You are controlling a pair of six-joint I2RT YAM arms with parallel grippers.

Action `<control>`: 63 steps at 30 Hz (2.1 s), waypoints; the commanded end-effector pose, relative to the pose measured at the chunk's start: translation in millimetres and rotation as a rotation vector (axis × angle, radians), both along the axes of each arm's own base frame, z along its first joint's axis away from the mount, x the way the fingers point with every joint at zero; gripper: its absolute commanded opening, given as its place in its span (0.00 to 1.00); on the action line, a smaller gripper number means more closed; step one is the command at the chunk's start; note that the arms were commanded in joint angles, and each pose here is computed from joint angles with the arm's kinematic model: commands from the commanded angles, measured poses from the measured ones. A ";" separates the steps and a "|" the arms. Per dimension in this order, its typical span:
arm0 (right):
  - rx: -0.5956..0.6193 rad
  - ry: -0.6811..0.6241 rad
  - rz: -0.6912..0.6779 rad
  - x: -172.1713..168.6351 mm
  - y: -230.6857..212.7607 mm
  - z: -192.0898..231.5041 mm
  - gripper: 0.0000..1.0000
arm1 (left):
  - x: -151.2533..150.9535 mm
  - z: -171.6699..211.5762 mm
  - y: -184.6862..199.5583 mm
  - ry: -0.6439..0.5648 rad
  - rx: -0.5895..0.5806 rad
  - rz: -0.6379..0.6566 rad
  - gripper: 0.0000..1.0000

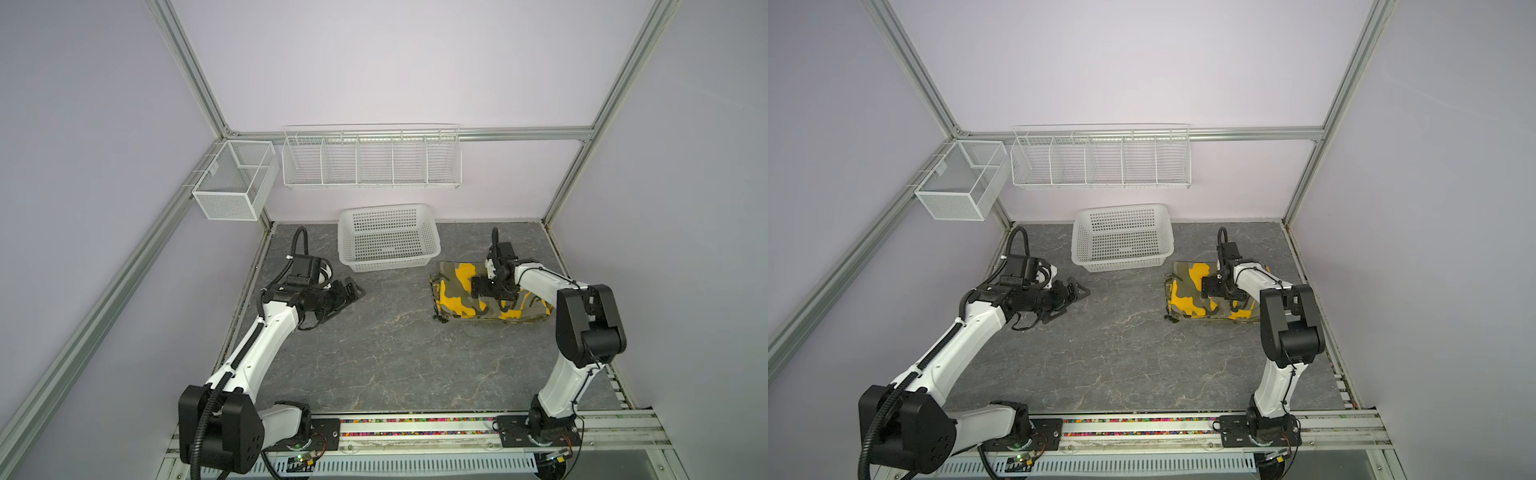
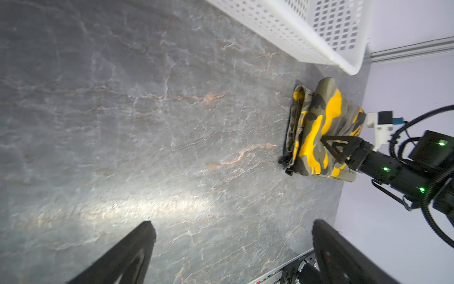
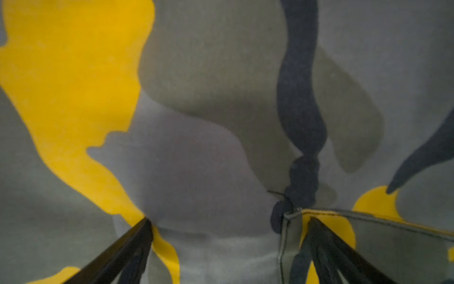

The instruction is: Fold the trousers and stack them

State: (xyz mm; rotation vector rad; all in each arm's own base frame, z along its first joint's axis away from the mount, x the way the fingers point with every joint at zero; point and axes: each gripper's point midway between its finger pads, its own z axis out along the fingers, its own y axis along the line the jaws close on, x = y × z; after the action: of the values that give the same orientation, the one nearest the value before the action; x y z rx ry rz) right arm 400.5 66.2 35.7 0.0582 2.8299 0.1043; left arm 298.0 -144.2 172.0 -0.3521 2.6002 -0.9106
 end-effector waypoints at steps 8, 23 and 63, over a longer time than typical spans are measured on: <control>-0.154 0.038 0.075 69.7 -42.9 -23.9 1.00 | 41.9 25.9 -14.9 -0.230 -0.037 -0.057 0.99; -0.093 -0.003 0.428 151.7 -55.0 -25.1 0.96 | 40.1 -11.3 -13.8 -0.087 0.030 -0.116 0.99; 0.059 -0.099 -0.111 66.2 -144.4 10.2 0.97 | 50.1 -27.8 -22.2 -0.021 0.022 -0.164 0.99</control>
State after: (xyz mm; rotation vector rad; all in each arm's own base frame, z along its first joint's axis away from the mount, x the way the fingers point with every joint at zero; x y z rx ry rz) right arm 439.1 -69.7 43.5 0.2343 2.7842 0.1921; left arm 341.5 -163.0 135.1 -0.1517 2.6770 -0.9189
